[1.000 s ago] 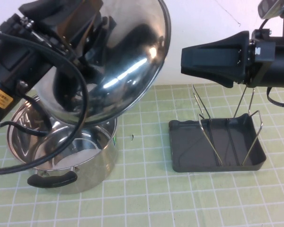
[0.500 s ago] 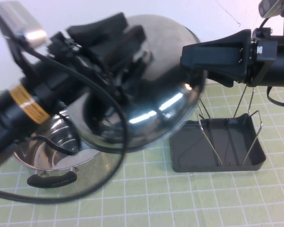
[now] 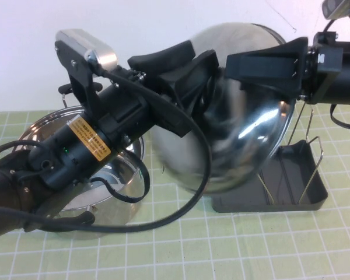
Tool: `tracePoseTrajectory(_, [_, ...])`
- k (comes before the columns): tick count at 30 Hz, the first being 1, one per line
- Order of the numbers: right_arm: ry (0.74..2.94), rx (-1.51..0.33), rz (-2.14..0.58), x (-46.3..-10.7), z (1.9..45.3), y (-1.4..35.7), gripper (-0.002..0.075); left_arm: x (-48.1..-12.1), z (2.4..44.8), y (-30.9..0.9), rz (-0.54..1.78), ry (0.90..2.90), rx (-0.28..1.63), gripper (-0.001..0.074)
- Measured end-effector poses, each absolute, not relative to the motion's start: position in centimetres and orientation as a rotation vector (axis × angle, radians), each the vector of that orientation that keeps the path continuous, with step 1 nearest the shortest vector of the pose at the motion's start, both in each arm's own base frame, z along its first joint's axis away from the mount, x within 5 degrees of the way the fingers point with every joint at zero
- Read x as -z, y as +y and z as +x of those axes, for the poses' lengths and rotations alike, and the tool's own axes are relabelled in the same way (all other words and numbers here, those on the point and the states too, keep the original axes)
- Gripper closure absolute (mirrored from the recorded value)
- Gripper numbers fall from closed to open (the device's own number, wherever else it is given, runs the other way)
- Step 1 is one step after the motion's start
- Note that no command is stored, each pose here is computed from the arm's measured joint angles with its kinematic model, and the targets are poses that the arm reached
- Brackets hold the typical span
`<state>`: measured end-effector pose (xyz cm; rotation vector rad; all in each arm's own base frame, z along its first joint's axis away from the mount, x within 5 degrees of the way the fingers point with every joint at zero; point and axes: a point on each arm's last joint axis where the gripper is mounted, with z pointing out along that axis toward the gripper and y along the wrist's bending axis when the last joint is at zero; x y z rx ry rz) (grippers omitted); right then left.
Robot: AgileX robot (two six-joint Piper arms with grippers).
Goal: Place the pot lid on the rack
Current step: Hand over the pot lid, then place the pot lid on the pot rack
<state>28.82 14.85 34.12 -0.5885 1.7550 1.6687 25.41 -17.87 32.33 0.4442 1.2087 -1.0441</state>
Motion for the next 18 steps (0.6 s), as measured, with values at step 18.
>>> tracePoseTrajectory(18, [1.695,-1.187,-0.777,-36.7,26.9,13.8,0.0622,-36.0,24.2,-11.2,0.468,1.353,0.689,0.0491])
